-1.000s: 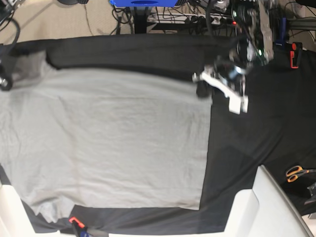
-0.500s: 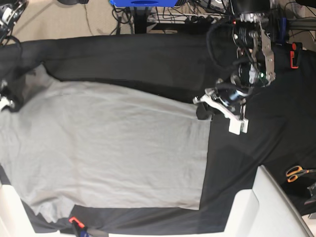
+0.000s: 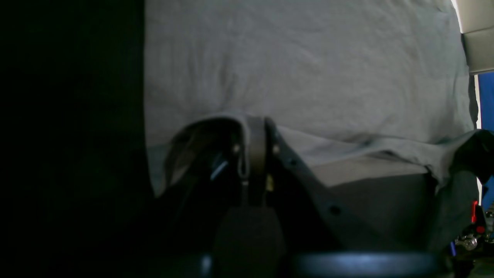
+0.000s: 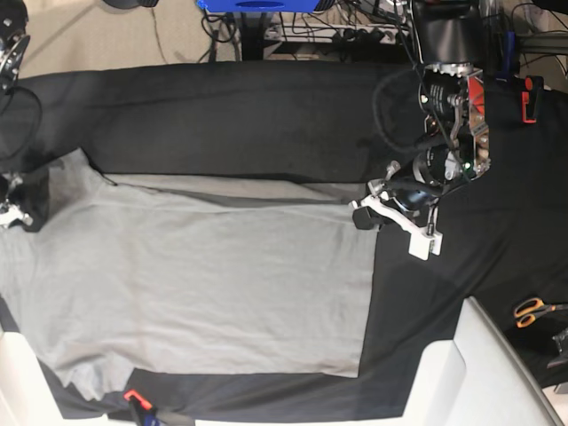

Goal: Fold the T-shirt properly
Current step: 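Lift the grasped side edge and fold it over toward the shirt's middle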

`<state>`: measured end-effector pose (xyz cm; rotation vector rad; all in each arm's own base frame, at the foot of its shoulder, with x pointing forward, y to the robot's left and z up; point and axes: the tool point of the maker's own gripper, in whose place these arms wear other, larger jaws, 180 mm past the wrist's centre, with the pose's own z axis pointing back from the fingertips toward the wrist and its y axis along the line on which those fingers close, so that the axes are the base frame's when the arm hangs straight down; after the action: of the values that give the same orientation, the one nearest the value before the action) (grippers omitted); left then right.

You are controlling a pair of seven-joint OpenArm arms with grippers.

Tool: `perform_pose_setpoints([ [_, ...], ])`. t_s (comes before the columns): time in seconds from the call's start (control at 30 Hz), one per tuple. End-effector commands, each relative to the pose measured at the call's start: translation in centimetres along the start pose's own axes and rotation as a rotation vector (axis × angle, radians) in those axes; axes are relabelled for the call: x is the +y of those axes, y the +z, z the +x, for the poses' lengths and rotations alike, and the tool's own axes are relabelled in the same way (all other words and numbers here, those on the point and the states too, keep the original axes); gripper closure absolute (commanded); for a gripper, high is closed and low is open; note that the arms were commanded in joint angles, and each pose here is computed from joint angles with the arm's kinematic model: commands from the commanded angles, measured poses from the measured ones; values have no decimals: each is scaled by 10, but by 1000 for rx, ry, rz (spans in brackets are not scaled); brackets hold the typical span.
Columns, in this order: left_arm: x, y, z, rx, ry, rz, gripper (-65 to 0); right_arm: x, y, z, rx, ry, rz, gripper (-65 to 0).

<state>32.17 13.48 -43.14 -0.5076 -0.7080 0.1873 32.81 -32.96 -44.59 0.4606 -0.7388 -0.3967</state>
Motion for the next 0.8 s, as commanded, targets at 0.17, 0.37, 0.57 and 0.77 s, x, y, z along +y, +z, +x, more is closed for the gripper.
perform_pose_setpoints([
  [0.17, -2, -6, 27, -47, -4, -17, 0, 2, -2, 37, -145, -22, 17, -5],
  [0.37, 5, -3, 41, -92, -23, -2, 0, 2, -1, 47, -206, -27, 17, -5],
  [0.57, 13, -9, 42, -73, -9, 10, 0, 7, -2, 59, -242, -26, 28, -5],
  [0.77, 12, -13, 48, -78, -4, 6, 0, 16, -4, 73, -265, -20, 45, -2],
])
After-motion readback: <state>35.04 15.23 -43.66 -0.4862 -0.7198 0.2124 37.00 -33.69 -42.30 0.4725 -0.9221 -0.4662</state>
